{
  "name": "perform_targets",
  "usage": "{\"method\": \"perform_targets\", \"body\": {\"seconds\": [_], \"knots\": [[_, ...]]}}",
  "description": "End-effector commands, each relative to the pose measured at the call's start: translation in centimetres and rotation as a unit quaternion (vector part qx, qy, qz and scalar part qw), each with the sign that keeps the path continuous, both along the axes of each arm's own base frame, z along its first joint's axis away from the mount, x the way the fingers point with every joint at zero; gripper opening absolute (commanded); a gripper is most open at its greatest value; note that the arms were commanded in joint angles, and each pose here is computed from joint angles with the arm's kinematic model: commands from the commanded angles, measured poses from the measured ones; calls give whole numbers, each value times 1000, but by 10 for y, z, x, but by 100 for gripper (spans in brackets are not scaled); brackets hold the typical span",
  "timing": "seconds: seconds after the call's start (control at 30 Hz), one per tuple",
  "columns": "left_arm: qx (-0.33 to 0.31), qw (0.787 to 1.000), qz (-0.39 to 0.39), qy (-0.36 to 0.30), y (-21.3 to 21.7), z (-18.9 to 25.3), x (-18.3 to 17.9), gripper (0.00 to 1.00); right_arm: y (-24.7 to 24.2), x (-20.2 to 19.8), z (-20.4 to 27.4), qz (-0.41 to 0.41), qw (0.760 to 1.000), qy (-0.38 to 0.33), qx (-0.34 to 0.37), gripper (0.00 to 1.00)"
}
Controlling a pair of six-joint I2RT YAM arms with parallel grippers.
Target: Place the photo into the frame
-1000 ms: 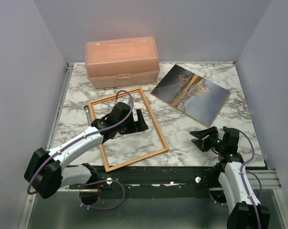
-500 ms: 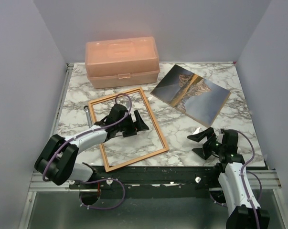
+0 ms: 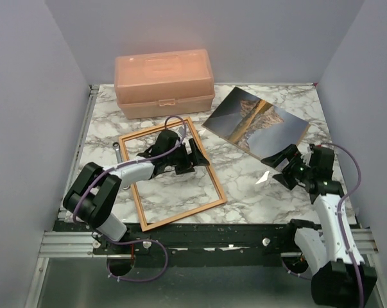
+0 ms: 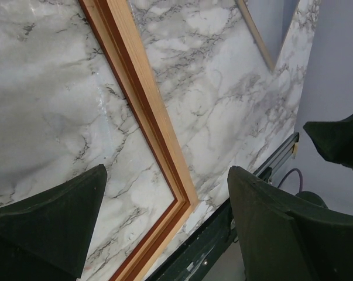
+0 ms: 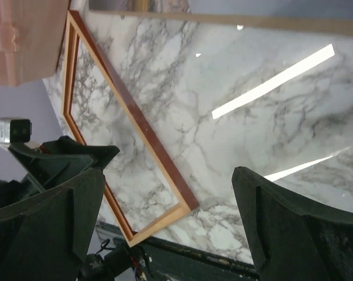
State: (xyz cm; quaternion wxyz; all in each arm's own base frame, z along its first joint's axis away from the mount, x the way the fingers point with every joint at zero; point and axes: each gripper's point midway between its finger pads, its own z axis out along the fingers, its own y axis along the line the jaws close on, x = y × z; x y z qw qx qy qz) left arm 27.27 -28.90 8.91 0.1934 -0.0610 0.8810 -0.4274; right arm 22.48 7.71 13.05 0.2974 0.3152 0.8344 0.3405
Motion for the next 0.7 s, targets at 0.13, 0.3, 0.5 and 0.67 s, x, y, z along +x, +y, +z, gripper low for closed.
{"method": "perform_targets", "body": {"seconds": [0.13,0.3,0.5,0.67], "knots": [[32,999,-18,-1,-9,-3,15,86,-49,87,-6,-3,991,10,-137,100],[47,999,-22,7,-13,-12,21,85,-70,132,-13,-1,984,31,-176,100],[58,998,-31,19,-18,-22,22,84,-72,166,-50,25,984,70,-161,100],[69,997,-34,23,-18,-28,24,84,-80,169,-87,32,978,114,-169,100]]}}
